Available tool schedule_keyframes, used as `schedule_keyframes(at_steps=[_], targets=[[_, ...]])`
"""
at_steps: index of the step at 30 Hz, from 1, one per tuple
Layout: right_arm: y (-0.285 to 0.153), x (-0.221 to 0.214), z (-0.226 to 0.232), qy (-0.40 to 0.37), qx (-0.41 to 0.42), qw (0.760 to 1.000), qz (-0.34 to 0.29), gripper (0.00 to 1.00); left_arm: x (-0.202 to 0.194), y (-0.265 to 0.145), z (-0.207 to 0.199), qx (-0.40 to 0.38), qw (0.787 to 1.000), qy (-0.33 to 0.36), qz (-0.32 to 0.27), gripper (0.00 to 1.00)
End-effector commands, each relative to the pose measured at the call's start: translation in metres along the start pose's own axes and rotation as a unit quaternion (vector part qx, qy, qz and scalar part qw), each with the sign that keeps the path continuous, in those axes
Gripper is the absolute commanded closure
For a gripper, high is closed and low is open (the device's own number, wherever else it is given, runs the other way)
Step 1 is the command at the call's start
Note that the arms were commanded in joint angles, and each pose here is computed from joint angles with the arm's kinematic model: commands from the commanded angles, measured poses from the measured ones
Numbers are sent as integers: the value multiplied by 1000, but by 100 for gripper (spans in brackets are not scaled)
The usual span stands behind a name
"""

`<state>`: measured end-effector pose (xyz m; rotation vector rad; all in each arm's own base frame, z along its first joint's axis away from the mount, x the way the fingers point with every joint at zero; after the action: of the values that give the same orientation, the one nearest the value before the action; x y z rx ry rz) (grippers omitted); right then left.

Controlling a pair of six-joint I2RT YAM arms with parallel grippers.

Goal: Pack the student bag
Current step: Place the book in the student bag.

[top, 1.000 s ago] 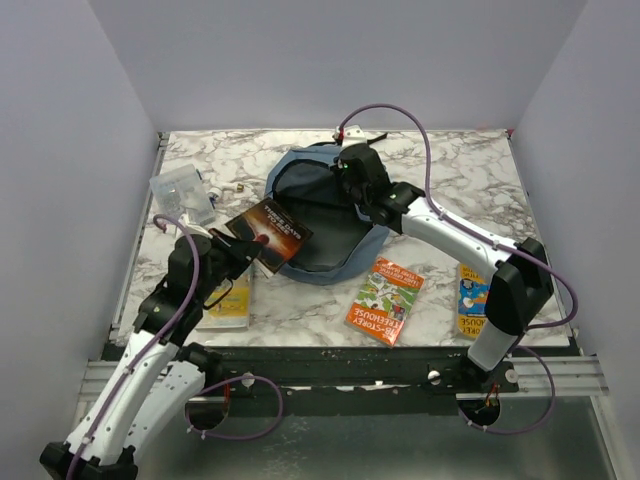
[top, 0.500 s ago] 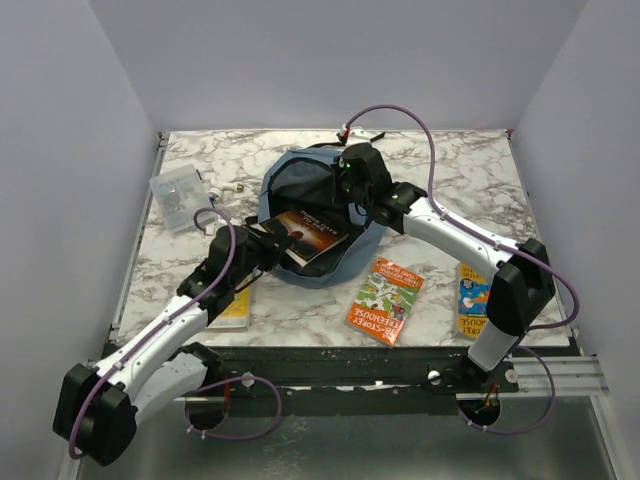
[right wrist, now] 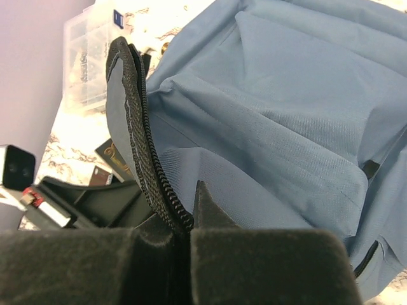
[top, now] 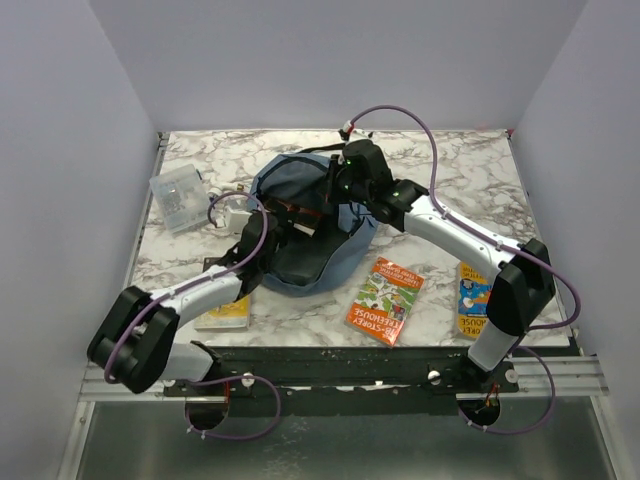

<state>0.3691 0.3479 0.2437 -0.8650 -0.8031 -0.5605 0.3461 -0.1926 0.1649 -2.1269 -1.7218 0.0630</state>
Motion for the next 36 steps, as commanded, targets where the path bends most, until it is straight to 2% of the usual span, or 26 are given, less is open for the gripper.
schedule_keyframes(at_steps=[1, 6, 9, 13, 15, 17, 18, 20, 22, 26, 29, 30, 31, 36], targets=[[-24, 42, 27, 40, 43, 997, -56, 99, 26, 19, -67, -122, 986, -49, -103, 100], [-22, 40, 13, 48, 8, 997, -62, 99, 17, 45, -73, -136, 981, -54, -127, 100], [-19, 42, 12, 52, 7, 997, -64, 99, 8, 62, -67, -124, 980, -32, -152, 100], [-19, 41, 14, 59, 16, 997, -57, 99, -13, 86, -41, -101, 985, -81, -116, 100], [-21, 41, 12, 57, 12, 997, -56, 99, -22, 90, -40, -99, 988, -50, -105, 100], [-23, 38, 6, 55, 5, 997, -56, 99, -28, 91, -32, -92, 990, -48, -94, 100], [-24, 37, 4, 55, 3, 997, -58, 99, -30, 92, -27, -87, 991, -52, -85, 96], [-24, 35, -2, 54, -2, 997, -59, 99, -34, 95, -20, -77, 994, -49, -66, 83], [-25, 36, -9, 53, -8, 997, -59, 99, -40, 99, -13, -61, 996, -40, -43, 62], [-27, 44, -25, 43, -32, 996, -66, 99, -53, 99, 9, -6, 999, -29, 12, 33], [-31, 51, -34, 39, -46, 995, -79, 99, -58, 91, 13, 14, 999, -8, 40, 18], [-32, 53, -36, 37, -48, 995, -82, 99, -61, 88, 11, 14, 998, -7, 54, 5], [-32, 54, -37, 36, -50, 995, -84, 99, -63, 85, 10, 15, 998, -3, 68, 2], [-33, 59, -52, 35, -74, 993, -90, 100, -81, 59, 19, 39, 984, 8, 175, 2]])
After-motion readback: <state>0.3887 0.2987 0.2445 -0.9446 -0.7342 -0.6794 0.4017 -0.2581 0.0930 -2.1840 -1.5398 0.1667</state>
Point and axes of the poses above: each gripper's point midway between its finger pads, its own y axis out along the fingers, its own z axis along the line the jaws close on, x = y × z, the point moved 1 cm from there along -y, back along the fingers, and after that the axes turned 1 degree about -y, right-handed, at the moved point
